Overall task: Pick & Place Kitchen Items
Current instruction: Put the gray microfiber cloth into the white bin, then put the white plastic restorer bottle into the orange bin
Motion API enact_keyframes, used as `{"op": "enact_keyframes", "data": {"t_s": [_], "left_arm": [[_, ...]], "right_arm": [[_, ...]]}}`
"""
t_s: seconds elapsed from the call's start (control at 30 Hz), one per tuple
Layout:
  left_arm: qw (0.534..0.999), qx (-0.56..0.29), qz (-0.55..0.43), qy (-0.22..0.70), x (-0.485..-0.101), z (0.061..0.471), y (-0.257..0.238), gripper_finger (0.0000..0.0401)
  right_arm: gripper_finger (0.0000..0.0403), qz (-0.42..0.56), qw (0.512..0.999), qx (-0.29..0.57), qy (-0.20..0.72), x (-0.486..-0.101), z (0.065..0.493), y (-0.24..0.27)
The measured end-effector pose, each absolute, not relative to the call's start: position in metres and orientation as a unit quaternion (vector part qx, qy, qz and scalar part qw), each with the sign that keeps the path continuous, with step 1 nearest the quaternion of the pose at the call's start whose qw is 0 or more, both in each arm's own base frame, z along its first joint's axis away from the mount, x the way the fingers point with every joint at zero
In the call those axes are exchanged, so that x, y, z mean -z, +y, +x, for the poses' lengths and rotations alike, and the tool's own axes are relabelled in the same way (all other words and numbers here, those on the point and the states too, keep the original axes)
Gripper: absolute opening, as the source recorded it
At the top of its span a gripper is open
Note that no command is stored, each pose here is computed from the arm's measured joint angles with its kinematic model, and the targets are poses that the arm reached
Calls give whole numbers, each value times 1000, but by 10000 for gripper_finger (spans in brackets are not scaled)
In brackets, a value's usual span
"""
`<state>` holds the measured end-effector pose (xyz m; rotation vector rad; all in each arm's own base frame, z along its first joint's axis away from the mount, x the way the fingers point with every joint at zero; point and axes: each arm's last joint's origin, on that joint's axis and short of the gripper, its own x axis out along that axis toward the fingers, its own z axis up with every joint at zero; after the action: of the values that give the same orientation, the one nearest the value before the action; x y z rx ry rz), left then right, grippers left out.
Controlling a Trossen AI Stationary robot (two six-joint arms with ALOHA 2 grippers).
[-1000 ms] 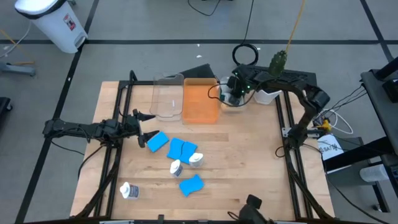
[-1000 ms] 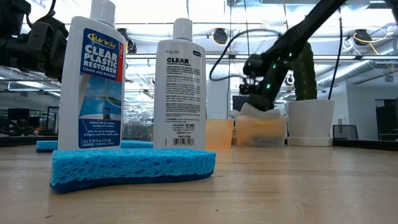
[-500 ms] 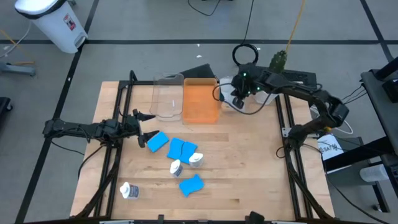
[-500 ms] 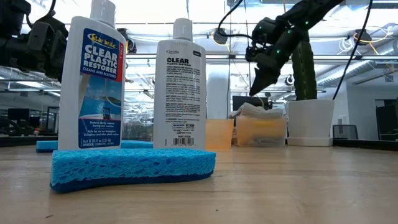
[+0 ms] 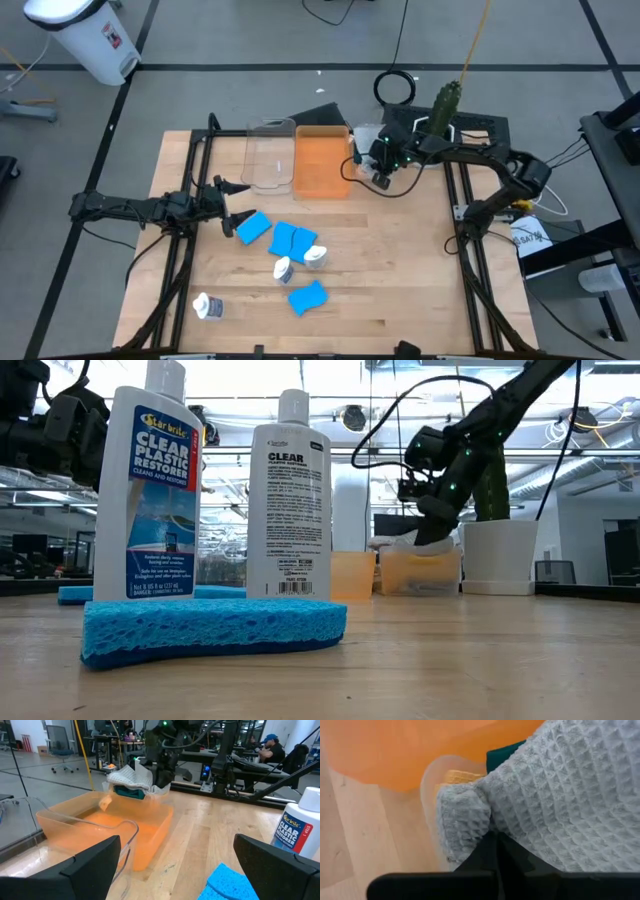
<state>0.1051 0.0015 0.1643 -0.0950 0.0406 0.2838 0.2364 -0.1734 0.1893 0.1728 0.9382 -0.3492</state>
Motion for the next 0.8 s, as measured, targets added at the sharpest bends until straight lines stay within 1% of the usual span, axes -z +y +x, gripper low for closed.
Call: {"op": "enact_keyframes", "data": {"t_s": [0.27,0.47,0.57,0.8], "left_arm": [[989,-141,-47,20,-164,105,1,395],[989,-141,-47,20,-164,105,1,395],[989,-141,-47,20,-164,105,1,395],[989,-141,-47,20,-164,105,1,395]], "right_arm": [[0,54,902,182,387,-233,224,-164],[0,74,918,189,340,-265,200,-135],[0,65,937,162,301,-260,188,-106],[0,49,979,55,190,-219,170,-42]]}}
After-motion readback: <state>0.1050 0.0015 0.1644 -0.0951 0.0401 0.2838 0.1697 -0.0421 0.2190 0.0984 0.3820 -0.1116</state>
